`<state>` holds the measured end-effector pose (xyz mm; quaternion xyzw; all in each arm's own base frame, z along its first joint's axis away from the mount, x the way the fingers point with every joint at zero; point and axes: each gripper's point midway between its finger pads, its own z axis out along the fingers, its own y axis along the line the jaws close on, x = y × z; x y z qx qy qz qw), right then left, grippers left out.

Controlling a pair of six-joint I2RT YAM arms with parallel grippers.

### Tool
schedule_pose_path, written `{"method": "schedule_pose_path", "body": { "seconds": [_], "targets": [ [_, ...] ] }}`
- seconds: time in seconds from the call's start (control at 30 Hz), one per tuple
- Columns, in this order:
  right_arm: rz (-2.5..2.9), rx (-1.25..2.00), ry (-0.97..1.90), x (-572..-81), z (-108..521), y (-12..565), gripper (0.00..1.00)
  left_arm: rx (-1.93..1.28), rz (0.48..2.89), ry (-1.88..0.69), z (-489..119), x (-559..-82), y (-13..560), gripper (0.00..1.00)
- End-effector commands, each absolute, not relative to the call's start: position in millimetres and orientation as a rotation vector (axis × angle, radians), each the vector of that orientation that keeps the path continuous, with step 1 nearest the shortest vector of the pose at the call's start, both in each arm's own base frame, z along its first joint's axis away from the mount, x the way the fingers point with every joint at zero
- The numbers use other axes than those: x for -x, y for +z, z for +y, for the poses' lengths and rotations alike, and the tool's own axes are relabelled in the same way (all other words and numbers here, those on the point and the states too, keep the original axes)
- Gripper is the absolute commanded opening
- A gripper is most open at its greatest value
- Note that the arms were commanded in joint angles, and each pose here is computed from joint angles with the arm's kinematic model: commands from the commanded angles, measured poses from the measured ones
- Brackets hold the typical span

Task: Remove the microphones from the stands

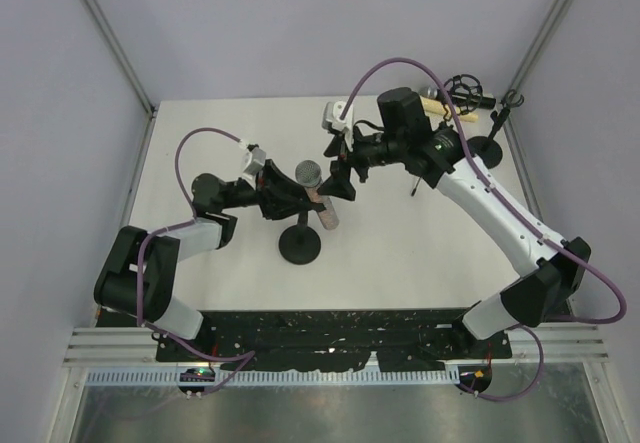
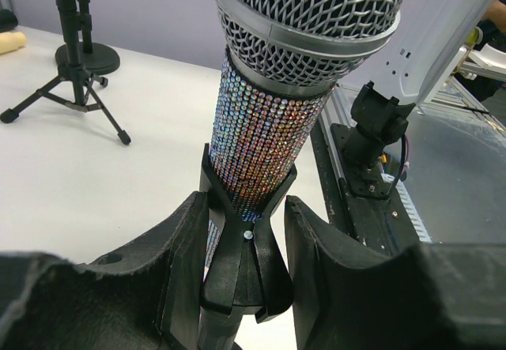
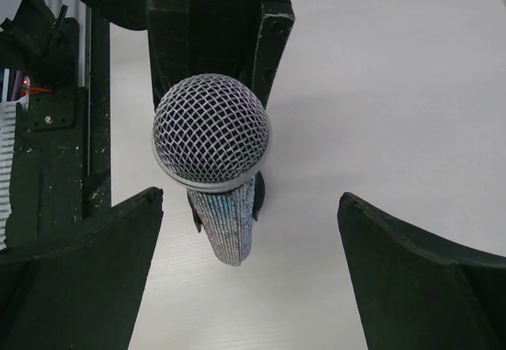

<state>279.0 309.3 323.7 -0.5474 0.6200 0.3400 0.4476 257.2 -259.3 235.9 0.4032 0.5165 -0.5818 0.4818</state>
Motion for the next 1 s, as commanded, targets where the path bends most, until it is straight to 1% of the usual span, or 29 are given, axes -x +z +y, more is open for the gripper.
{"method": "schedule_pose_path", "body": {
  "seconds": [0.0,0.07,0.13,0.2,0.23,0.3,0.37,0.4,0.43,0.67,0.73,0.87,0.97],
  "targets": [
    [1.446,1.434,0.877,-269.2,324.5,331.8,0.95,-1.074,1.107,-1.371,-258.3,-240.6,256.1,0.36],
    [1.424,1.443,0.894,-268.3,329.5,327.0,0.95,-1.079,1.107,-1.376,-258.3,-238.6,256.4,0.44],
    [1.419,1.457,0.916,-264.9,335.7,323.6,0.95,-1.081,1.106,-1.376,-257.8,-237.9,257.1,0.47],
    [1.425,1.464,0.923,-265.5,340.5,320.2,0.95,-1.080,1.114,-1.383,-257.4,-237.8,256.3,0.52],
    [1.434,1.466,0.928,-266.1,342.4,317.1,0.95,-1.083,1.112,-1.383,-257.3,-237.3,256.8,0.56],
    [1.436,1.472,0.945,-265.8,346.4,313.6,0.97,-1.077,1.120,-1.382,-255.6,-237.8,255.0,0.69],
    [1.447,1.469,0.969,-265.6,350.9,310.3,1.00,-1.068,1.126,-1.374,-253.0,-239.0,253.8,0.77],
    [1.446,1.466,0.986,-264.7,353.8,310.0,0.96,-1.060,1.133,-1.371,-251.1,-240.8,253.0,0.80],
    [1.455,1.469,0.999,-264.7,355.8,306.6,0.93,-1.056,1.138,-1.370,-249.8,-241.1,252.2,0.82],
    [1.450,1.479,1.041,-259.2,367.3,306.8,0.90,-1.027,1.174,-1.318,-227.4,-248.8,247.4,0.84],
    [1.449,1.476,1.048,-259.2,369.5,307.5,0.90,-1.029,1.185,-1.309,-221.4,-249.6,245.6,0.84],
    [1.450,1.478,1.059,-257.0,373.9,308.9,0.90,-1.056,1.203,-1.298,-211.6,-248.7,239.5,0.80],
    [1.443,1.485,1.059,-254.0,377.4,311.0,0.90,-1.101,1.198,-1.299,-210.7,-241.1,231.3,0.79]
  ]
}}
